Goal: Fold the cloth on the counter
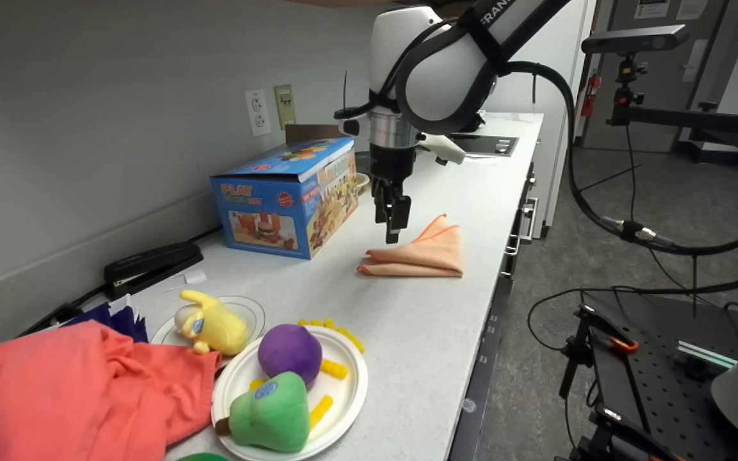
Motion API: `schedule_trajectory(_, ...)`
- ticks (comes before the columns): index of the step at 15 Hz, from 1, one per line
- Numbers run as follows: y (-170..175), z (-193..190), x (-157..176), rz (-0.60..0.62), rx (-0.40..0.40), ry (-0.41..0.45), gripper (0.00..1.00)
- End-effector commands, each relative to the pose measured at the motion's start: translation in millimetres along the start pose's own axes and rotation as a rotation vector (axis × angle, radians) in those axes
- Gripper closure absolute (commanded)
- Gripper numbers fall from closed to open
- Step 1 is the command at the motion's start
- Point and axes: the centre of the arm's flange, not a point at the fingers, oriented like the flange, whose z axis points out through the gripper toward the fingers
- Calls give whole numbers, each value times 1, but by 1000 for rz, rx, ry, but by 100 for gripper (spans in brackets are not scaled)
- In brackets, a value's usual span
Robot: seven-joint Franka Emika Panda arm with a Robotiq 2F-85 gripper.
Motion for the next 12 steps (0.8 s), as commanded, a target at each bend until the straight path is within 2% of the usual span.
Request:
schedule_trajectory(1,0,-25,-6,26,11,3,0)
schedule_trajectory(7,7,-22,-49,94,-36,-46,0)
schedule_trajectory(12,29,13,-108,204,-78,-112,0)
